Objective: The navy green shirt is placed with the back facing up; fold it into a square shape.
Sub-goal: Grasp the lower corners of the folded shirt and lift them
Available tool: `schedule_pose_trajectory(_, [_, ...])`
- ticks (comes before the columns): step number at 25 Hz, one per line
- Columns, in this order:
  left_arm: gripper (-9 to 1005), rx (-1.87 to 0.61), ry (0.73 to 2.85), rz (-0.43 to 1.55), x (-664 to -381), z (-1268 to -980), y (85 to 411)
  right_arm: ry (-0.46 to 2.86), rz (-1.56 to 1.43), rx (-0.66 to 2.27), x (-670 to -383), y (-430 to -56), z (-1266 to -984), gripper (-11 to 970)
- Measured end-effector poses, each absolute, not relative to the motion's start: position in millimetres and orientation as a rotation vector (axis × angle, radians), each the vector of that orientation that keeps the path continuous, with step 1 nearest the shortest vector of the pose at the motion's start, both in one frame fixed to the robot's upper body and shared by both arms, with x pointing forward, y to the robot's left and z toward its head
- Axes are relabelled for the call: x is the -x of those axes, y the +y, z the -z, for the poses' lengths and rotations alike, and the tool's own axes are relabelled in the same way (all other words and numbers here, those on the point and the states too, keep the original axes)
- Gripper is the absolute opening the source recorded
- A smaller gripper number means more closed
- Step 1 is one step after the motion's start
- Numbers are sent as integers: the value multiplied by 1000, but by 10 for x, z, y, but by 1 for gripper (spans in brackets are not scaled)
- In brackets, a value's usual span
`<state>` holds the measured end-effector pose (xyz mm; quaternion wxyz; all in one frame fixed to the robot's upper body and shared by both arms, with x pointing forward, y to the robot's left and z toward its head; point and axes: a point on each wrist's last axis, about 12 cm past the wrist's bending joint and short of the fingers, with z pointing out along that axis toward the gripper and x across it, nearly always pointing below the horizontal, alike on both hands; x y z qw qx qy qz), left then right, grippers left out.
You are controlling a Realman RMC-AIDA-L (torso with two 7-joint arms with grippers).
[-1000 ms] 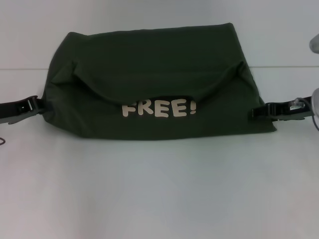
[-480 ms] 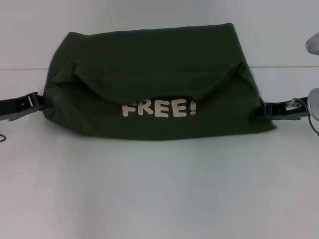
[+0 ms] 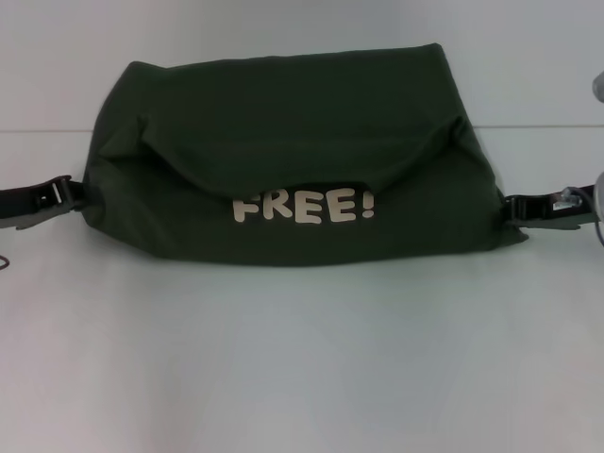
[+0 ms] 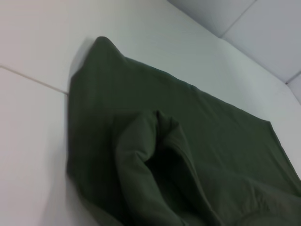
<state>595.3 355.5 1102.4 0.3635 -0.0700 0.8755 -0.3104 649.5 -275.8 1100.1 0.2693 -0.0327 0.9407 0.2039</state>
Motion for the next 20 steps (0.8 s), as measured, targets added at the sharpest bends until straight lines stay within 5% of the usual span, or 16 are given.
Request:
schedule_pose_trajectory(4, [13, 141, 2281, 843, -5898, -11080, 3619, 2549, -593, 74, -6426, -2891, -11058, 23])
schedule_pose_trajectory(20, [14, -158, 2526, 1145, -5194, -11270, 3772, 2765, -970, 215, -5565, -3308, -11067, 23])
